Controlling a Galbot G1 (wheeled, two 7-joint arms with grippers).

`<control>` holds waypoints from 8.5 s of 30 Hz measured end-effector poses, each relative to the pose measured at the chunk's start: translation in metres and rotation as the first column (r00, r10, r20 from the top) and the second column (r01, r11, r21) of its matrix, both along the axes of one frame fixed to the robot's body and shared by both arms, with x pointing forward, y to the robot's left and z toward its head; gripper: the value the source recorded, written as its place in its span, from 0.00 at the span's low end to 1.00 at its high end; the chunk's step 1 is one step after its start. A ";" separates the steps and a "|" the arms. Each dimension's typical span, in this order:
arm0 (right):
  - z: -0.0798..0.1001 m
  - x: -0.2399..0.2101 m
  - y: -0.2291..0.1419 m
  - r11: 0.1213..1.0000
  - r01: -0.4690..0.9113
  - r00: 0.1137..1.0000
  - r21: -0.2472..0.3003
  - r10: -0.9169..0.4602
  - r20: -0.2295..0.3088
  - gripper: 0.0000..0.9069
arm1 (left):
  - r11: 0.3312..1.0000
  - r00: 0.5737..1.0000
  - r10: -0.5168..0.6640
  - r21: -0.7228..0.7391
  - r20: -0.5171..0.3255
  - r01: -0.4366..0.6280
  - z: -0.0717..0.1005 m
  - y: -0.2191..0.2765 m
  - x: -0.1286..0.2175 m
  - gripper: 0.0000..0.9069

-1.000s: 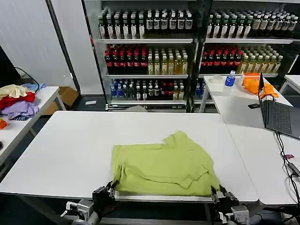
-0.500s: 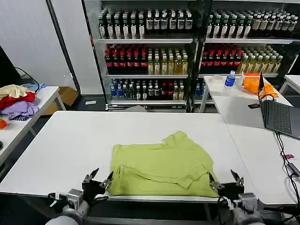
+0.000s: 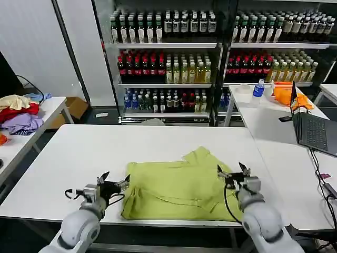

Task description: Fold and organize the clothes.

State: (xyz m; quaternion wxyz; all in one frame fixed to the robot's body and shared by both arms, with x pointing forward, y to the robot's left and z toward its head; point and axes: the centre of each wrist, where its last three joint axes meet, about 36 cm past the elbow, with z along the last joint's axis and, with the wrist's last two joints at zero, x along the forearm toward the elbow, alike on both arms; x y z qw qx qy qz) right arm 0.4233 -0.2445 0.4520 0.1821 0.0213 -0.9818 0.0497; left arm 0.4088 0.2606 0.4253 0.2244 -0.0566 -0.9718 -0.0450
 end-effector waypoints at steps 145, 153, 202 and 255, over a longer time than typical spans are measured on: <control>0.006 -0.105 -0.002 0.992 -0.012 0.998 0.126 0.019 -0.057 1.00 | 0.985 0.999 0.035 -0.167 -0.040 -0.041 -0.034 -0.059 -0.082 0.60; 0.009 -0.109 0.001 0.991 -0.017 0.998 0.132 0.024 -0.054 1.00 | 0.981 0.997 0.060 -0.182 -0.058 -0.069 -0.046 -0.068 -0.078 0.03; 0.028 -0.115 -0.005 0.991 -0.011 1.000 0.137 0.013 -0.015 1.00 | 0.884 0.959 0.284 -0.391 0.010 -0.257 0.057 0.107 -0.036 0.03; 0.028 -0.102 -0.004 0.990 -0.028 1.000 0.138 0.029 -0.002 1.00 | 0.730 0.991 -0.097 -0.683 -0.089 0.010 0.015 -0.063 -0.031 1.00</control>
